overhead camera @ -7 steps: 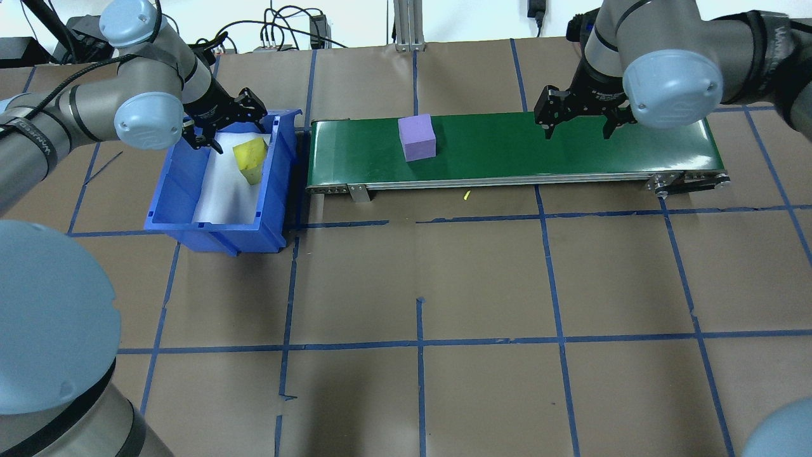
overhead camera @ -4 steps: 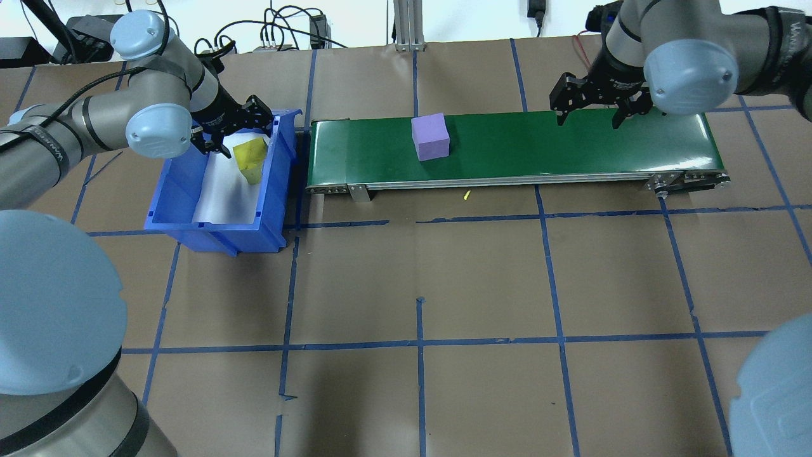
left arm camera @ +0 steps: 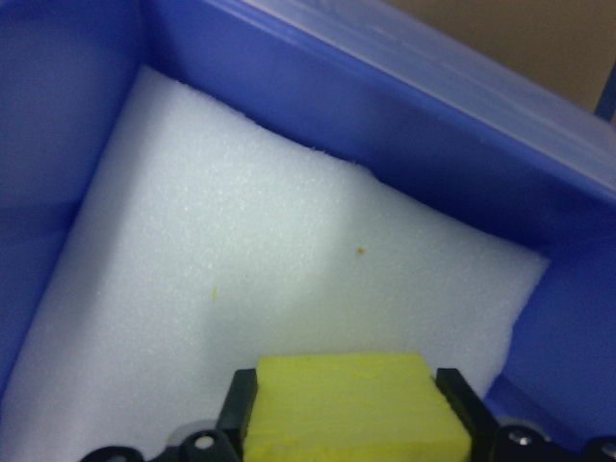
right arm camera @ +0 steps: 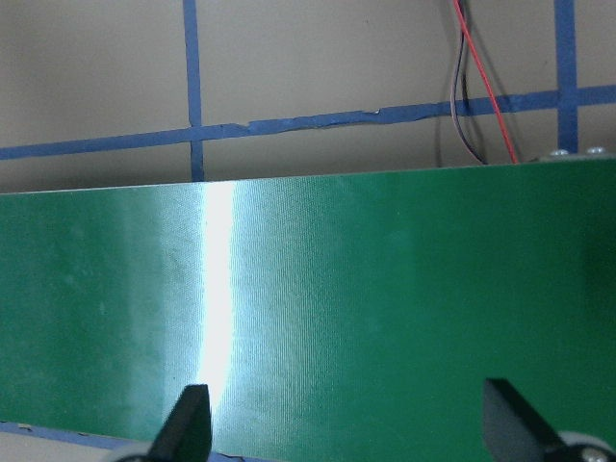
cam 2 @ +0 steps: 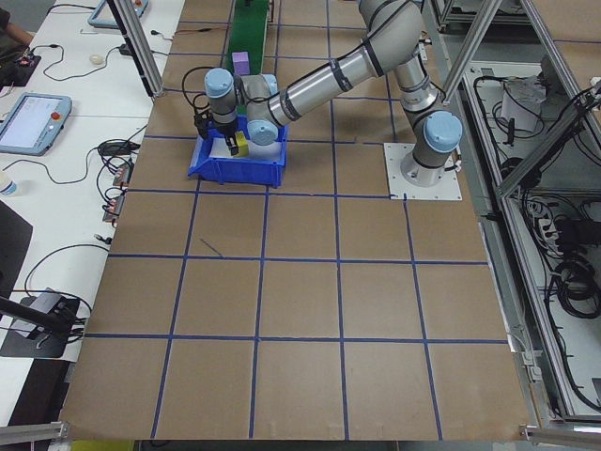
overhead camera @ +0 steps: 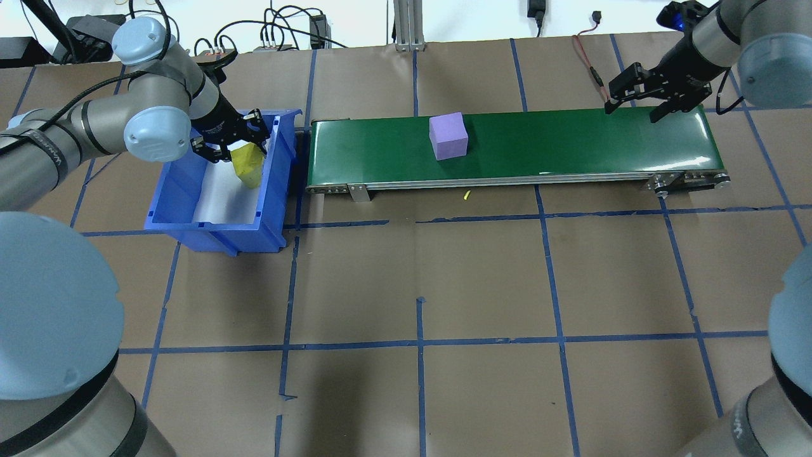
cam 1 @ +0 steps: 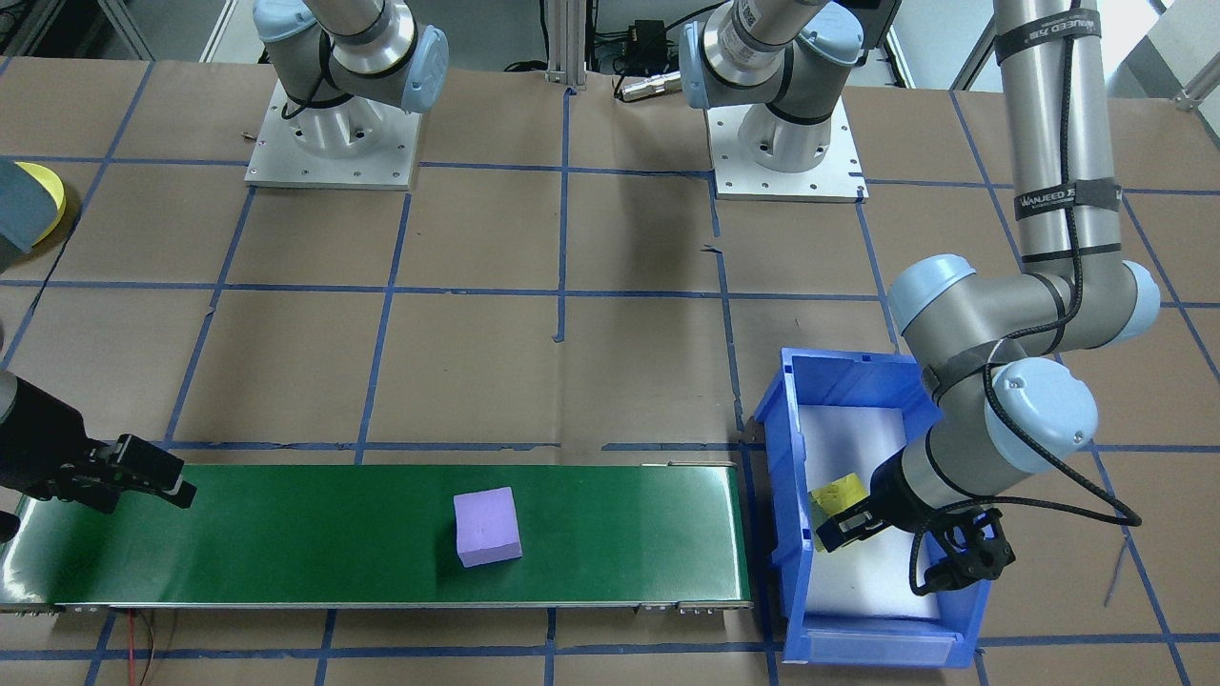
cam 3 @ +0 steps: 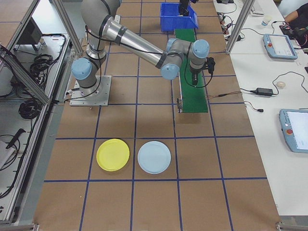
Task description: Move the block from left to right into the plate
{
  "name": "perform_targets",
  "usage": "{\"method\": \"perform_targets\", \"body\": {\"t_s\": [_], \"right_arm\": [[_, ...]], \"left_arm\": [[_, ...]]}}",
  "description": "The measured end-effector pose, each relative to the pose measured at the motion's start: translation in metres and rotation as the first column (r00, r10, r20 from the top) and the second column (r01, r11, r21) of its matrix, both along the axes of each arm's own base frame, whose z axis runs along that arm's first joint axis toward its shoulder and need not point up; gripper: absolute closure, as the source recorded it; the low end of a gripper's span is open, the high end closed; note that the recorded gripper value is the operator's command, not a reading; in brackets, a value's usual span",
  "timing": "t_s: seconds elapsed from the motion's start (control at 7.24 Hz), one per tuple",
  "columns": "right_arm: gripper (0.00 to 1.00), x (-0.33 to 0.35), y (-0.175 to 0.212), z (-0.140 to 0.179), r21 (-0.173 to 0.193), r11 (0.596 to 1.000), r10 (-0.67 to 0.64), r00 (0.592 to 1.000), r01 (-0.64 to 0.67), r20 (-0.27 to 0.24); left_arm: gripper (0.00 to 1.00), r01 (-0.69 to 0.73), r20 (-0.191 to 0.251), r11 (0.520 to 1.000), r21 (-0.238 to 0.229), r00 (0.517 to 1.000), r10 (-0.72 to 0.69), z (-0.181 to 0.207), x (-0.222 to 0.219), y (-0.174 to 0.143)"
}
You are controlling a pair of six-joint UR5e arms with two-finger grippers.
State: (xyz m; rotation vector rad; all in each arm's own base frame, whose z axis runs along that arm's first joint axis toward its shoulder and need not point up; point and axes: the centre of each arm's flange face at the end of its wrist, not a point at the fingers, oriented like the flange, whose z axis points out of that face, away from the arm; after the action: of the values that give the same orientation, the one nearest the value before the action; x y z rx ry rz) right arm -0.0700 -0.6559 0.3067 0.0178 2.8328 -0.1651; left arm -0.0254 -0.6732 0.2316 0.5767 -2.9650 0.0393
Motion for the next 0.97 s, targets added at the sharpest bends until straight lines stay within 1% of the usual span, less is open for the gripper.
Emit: {"method": "perform_targets", "body": {"t_s": [0.14, 0.28, 0.55, 0.69, 0.83, 0.97], "right_arm": [[0.0, -0.008, -0.003, -0.004, -0.002, 0.999, 0.034, 0.999, -0.034, 0.009], [0.01, -0.012, -0.005, -0.008, 0.003, 0.998, 0.06, 0.998, -0.06, 0.012], [0.01, -0.013, -0.004, -0.011, 0.008, 0.996, 0.091, 0.996, -0.091, 0.003], [0.01, -0.013, -0.003, -0.012, 0.01, 0.996, 0.094, 0.996, -0.094, 0.001], [0.01, -0.013, -0.001, -0.013, 0.012, 0.995, 0.096, 0.995, -0.096, 0.003], [0.01, -0.012, 0.001, -0.015, 0.014, 0.995, 0.097, 0.995, -0.097, 0.005]], "left_arm": [[0.66, 0.013, 0.002, 1.0, -0.003, 1.0, -0.013, 0.017, 0.004, 0.002], [0.67, 0.026, 0.007, 1.0, -0.017, 1.0, -0.026, 0.042, 0.009, 0.004], [0.69, 0.044, 0.021, 0.998, -0.037, 0.999, -0.043, 0.099, 0.009, 0.003], [0.69, 0.076, 0.029, 0.995, -0.062, 0.997, -0.075, 0.122, -0.011, 0.001], [0.69, 0.132, 0.036, 0.988, -0.081, 0.991, -0.13, 0.133, -0.05, 0.002], [0.69, 0.196, 0.043, 0.977, -0.085, 0.98, -0.193, 0.133, -0.093, 0.005]]}}
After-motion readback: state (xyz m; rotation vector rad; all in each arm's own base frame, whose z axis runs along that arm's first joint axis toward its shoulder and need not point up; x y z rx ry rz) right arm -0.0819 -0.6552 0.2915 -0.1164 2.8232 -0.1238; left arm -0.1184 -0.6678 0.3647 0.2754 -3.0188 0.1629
